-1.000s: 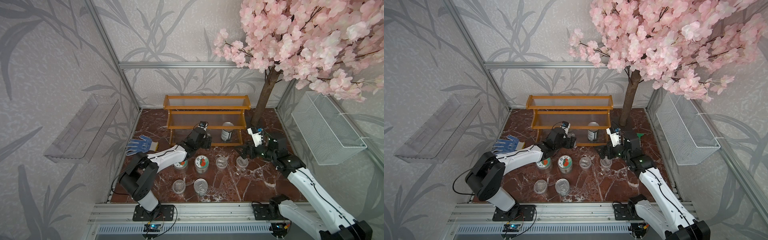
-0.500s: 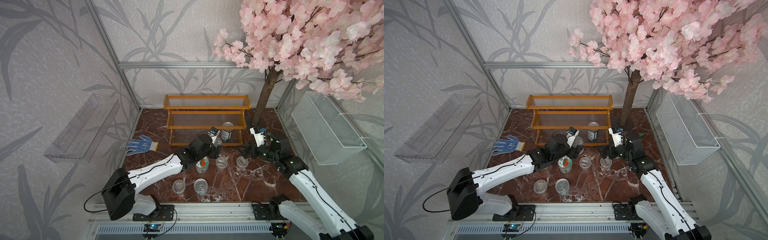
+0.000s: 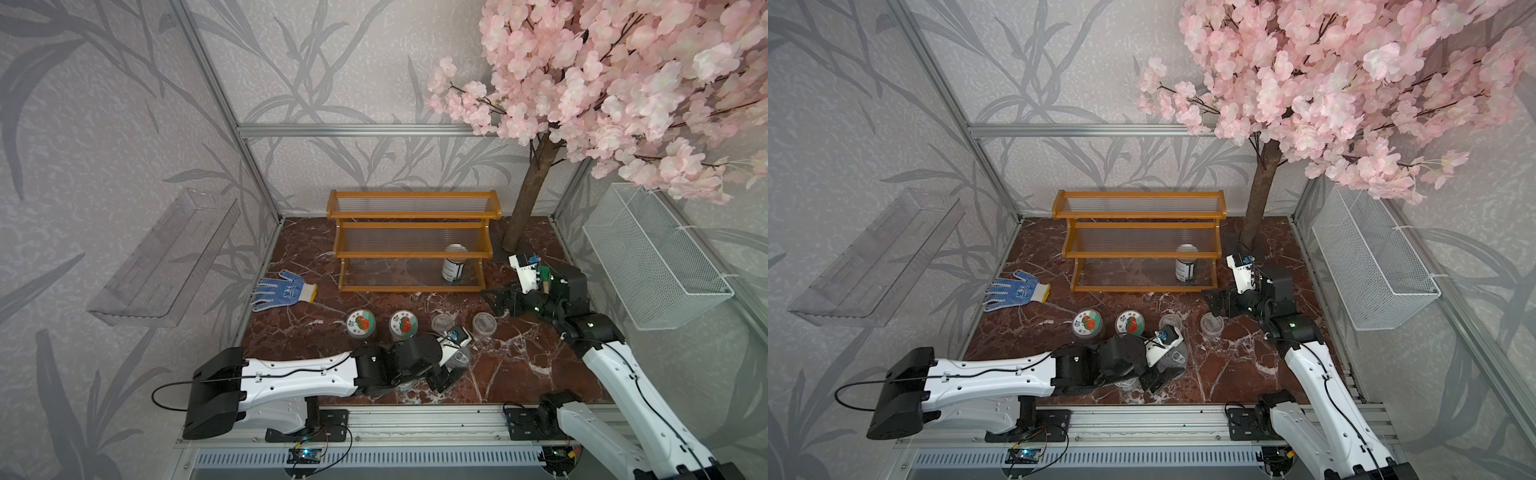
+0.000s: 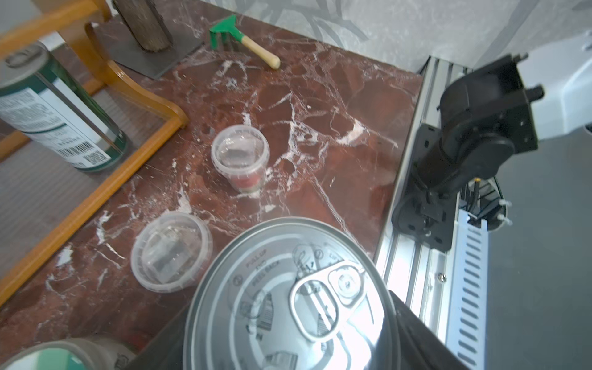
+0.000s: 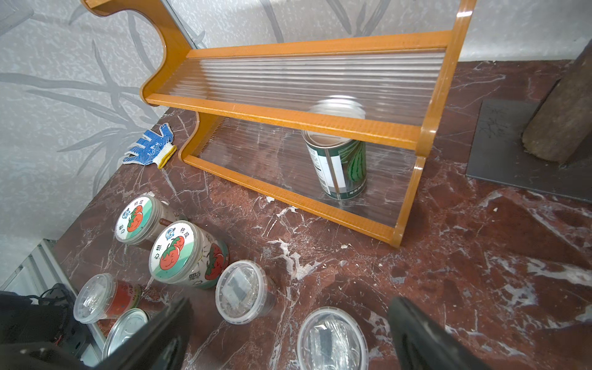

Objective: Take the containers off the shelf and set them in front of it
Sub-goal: 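Place the container at the center of the board, then pick up a container from the shelf.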

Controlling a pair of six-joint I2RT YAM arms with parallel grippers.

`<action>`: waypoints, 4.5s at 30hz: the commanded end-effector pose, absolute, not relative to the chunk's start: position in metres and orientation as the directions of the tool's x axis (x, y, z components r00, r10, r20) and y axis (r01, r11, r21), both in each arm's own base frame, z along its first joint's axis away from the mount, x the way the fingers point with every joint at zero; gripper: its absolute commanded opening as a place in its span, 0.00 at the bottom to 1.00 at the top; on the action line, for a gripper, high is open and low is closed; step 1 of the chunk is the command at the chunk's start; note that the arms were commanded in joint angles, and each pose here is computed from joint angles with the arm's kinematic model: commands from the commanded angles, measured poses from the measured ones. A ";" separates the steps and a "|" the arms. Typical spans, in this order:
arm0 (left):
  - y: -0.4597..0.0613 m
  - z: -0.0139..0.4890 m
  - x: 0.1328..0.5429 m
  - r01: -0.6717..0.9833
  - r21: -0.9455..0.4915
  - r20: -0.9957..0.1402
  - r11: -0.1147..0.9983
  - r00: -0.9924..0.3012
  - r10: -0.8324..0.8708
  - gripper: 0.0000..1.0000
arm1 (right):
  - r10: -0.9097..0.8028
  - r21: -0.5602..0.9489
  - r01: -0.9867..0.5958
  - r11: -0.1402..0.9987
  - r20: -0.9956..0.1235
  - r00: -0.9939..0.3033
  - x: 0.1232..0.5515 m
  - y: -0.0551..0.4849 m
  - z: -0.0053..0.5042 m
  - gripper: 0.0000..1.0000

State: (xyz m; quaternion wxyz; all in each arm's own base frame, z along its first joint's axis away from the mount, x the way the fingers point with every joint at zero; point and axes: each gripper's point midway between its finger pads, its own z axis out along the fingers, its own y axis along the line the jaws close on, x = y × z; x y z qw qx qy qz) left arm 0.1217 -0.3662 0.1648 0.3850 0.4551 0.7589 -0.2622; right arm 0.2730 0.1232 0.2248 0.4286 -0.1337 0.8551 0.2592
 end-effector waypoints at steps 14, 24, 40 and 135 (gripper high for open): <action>-0.377 0.104 0.122 0.904 0.001 -0.770 0.428 -0.272 0.577 0.75 | -0.001 0.313 -0.463 0.830 -0.828 -0.561 0.274 0.122 0.239 0.99; -0.366 0.078 0.114 0.909 -0.032 -0.710 0.415 -0.313 0.631 0.80 | 0.002 0.327 -0.466 0.822 -0.820 -0.572 0.275 0.124 0.235 0.99; -0.354 0.081 0.127 0.883 0.014 -0.679 0.469 -0.336 0.653 0.88 | 0.004 0.344 -0.460 0.819 -0.804 -0.594 0.275 0.126 0.224 0.99; -0.306 0.178 0.198 0.772 -0.189 -0.823 0.607 -0.461 0.331 1.00 | 0.039 0.084 -0.291 0.953 -0.987 -0.157 0.455 0.194 0.147 0.66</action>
